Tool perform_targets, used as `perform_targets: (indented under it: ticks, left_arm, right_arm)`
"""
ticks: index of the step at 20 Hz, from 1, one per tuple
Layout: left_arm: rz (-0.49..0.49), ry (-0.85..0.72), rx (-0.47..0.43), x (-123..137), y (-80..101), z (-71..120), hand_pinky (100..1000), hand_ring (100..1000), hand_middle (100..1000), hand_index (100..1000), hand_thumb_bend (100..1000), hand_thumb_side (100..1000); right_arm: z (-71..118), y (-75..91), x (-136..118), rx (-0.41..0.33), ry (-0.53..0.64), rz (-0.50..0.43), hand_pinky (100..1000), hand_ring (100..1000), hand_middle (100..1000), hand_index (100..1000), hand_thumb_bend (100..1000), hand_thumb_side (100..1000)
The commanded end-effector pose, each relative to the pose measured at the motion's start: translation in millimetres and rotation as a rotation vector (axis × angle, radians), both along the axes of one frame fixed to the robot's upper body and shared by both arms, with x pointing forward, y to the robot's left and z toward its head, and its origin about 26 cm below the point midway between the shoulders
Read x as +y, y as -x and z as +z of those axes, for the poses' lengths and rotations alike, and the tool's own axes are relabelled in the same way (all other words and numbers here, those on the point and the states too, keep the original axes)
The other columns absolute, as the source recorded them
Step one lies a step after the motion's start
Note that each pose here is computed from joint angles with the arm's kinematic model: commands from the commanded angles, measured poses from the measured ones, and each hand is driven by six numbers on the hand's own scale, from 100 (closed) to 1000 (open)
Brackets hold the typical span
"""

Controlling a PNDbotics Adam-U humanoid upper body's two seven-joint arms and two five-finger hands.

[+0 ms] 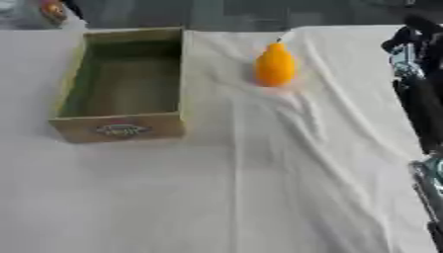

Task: Pick up objects on the table and place them in the box.

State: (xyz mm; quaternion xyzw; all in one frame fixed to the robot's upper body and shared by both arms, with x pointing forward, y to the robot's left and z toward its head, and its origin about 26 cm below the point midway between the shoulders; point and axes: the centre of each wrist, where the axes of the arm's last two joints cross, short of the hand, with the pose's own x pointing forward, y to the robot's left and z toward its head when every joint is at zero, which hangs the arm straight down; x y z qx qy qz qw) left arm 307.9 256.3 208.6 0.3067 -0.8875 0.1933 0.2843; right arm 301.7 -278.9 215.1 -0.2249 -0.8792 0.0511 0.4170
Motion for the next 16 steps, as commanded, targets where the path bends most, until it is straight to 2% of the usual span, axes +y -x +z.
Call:
perform_targets:
  ticks: [1, 5, 7, 10, 16]
  left_arm:
    - [0.008, -0.009, -0.025, 1, 2.6, 5.7, 638, 744, 655, 849, 100, 907]
    - [0.005, -0.010, -0.027, 1, 2.5, 6.0, 639, 744, 655, 849, 100, 907]
    - [0.004, -0.010, -0.026, 1, 2.5, 5.9, 639, 744, 655, 849, 100, 907]
    - [-0.003, -0.016, -0.022, 0, 2.6, 5.5, 639, 744, 655, 849, 100, 907]
    - [-0.011, -0.022, -0.013, -1, 2.9, 4.0, 639, 743, 654, 849, 100, 906]
  right_arm:
    - [11.6, 2.7, -2, -0.041, 0.028, -0.004, 777, 764, 618, 883, 100, 760]
    - [15.4, 2.1, -2, -0.050, 0.040, -0.005, 777, 771, 632, 887, 100, 775]
    - [25.8, 1.0, -2, -0.066, 0.087, -0.031, 776, 791, 671, 900, 100, 840]
    - [54.0, -0.7, 1, -0.066, 0.279, -0.116, 773, 813, 719, 913, 100, 910]
    - [102.1, 1.7, 16, 0.005, 0.740, -0.273, 789, 849, 784, 926, 141, 995]
